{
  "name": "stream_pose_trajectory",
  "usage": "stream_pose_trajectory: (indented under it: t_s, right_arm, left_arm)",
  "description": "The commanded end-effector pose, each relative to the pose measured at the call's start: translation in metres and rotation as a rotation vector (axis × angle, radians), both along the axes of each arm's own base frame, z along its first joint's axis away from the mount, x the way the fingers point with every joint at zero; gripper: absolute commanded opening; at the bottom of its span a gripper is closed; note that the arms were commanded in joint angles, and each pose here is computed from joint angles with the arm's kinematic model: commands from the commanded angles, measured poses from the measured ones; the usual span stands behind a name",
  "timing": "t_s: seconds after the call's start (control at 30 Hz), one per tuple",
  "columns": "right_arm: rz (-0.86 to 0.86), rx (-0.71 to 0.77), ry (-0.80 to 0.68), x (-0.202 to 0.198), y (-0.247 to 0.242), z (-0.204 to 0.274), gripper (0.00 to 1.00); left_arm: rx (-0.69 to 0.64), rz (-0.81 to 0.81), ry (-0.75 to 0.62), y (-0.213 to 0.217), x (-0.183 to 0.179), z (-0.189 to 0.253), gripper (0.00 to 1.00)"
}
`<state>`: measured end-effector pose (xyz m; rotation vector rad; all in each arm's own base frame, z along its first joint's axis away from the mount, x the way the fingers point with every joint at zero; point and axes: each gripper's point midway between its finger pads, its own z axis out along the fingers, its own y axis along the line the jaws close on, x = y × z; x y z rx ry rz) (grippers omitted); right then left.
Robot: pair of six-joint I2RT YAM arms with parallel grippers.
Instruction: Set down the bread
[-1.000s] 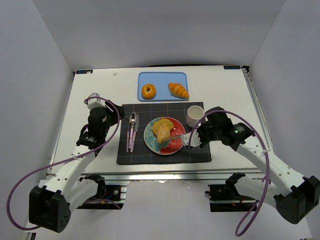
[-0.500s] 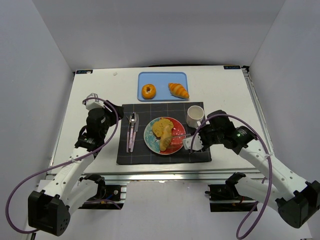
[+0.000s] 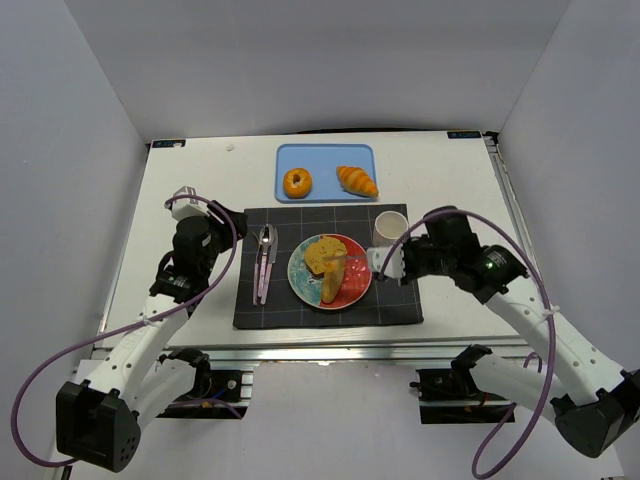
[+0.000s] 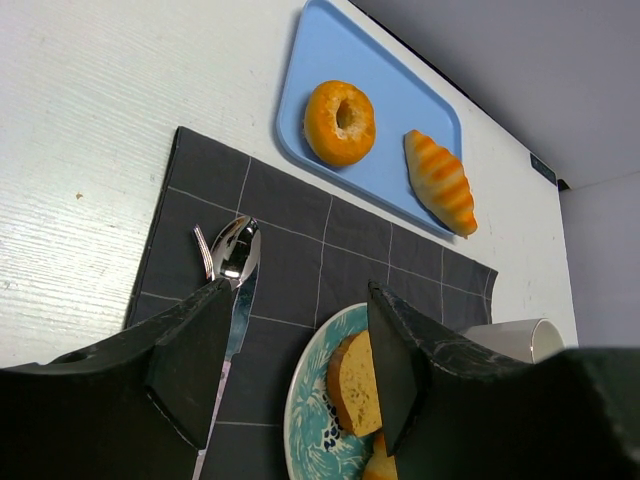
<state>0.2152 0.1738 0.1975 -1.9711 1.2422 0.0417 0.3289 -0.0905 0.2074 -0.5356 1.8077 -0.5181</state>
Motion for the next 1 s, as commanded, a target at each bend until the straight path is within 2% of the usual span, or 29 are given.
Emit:
stream_pose_trajectory:
  t_s: [0.0,0.1,0.17,0.23,0.27,0.33,0.5,0.57,0.63,0.73,0.77,0.83,0.87,0.97]
  right_arm:
    - [-0.195,0.2,0.002,0.027,0.009,0.047,0.0]
    - [-0.457,0.346,0.092,0.057,-0.008,0.049,0.0]
    - [-0.742,0.487,0.13,0.092,-0.043,0.048,0.0]
    - [-0.997,0.593,0.093,0.129,-0.09,0.046,0.0]
    - [-1.145,0.651,0.109,0.138,-0.11,0.033,0.0]
    - [-1.336,0.709,0.183,0.155,-0.145,0.005,0.0]
    - [-1.609,0.763,0.356,0.176,-0.189,-0.069,0.0]
    - [-1.638,0.785,0.301,0.19,-0.2,-0.079,0.0]
    - [-1.677,0.762,0.324,0.192,-0.203,-0.104,0.0]
    - [-1.673,0.73,0.351,0.195,-0.202,-0.127,0.19]
    - [-1.669,0.714,0.358,0.195,-0.201,-0.133,0.39]
    - [-1.672,0.654,0.377,0.191,-0.205,-0.15,0.56]
    - [-1.666,0.637,0.387,0.19,-0.205,-0.154,0.72]
    - [-1.631,0.595,0.428,0.185,-0.206,-0.16,0.89]
  left_arm:
    - [-0.014,-0.005,-0.039,-0.001,0.003,0.016,0.66]
    - [-0.011,-0.015,-0.039,-0.004,0.005,0.018,0.65]
    - [-0.008,-0.018,-0.041,-0.004,0.006,0.02,0.65]
    - [-0.007,-0.024,-0.042,-0.005,0.007,0.02,0.65]
    - [-0.006,-0.026,-0.044,-0.006,0.007,0.021,0.65]
    - [-0.008,-0.035,-0.041,-0.007,0.008,0.02,0.65]
    - [-0.015,-0.046,-0.043,-0.01,0.007,0.019,0.65]
    - [-0.017,-0.046,-0.044,-0.009,0.006,0.019,0.65]
    - [-0.02,-0.048,-0.047,-0.01,0.006,0.02,0.65]
    - [-0.024,-0.049,-0.042,-0.01,0.004,0.018,0.65]
    - [-0.029,-0.047,-0.044,-0.01,0.004,0.018,0.65]
    - [-0.038,-0.057,-0.037,-0.012,0.003,0.013,0.65]
    - [-0.039,-0.066,-0.029,-0.014,0.002,0.01,0.65]
    - [-0.051,-0.098,-0.038,-0.021,0.005,0.012,0.66]
